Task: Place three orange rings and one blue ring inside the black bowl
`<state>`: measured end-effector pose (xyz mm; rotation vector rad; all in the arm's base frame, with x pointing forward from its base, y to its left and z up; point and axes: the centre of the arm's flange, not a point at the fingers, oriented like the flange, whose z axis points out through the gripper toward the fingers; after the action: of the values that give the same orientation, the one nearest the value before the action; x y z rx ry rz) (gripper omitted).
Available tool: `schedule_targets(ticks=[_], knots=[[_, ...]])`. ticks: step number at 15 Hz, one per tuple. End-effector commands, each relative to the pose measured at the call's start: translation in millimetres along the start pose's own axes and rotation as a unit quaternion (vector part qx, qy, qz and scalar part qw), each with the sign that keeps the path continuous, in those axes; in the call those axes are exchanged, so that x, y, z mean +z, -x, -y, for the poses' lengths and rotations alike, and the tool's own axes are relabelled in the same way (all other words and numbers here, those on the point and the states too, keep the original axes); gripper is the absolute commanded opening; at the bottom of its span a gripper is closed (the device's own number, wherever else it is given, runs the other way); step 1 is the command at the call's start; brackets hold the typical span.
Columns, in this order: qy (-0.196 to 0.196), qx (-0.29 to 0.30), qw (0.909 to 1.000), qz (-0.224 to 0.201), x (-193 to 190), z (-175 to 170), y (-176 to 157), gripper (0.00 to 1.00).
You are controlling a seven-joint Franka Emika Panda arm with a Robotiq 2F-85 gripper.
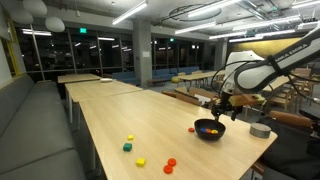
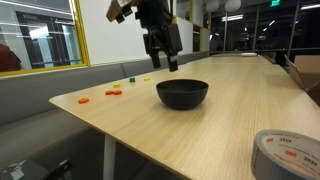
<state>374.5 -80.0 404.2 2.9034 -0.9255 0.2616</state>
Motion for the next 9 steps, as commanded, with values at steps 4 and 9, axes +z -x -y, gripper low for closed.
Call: schedule_targets(ticks=[4, 9], knots=[[-0.012, -0.083, 0.9957, 0.04, -97.5, -8.9, 95.7, 1.0], [-0.029, -0.19, 0.9797, 0.058, -135.3, -16.8, 141.4, 1.0]])
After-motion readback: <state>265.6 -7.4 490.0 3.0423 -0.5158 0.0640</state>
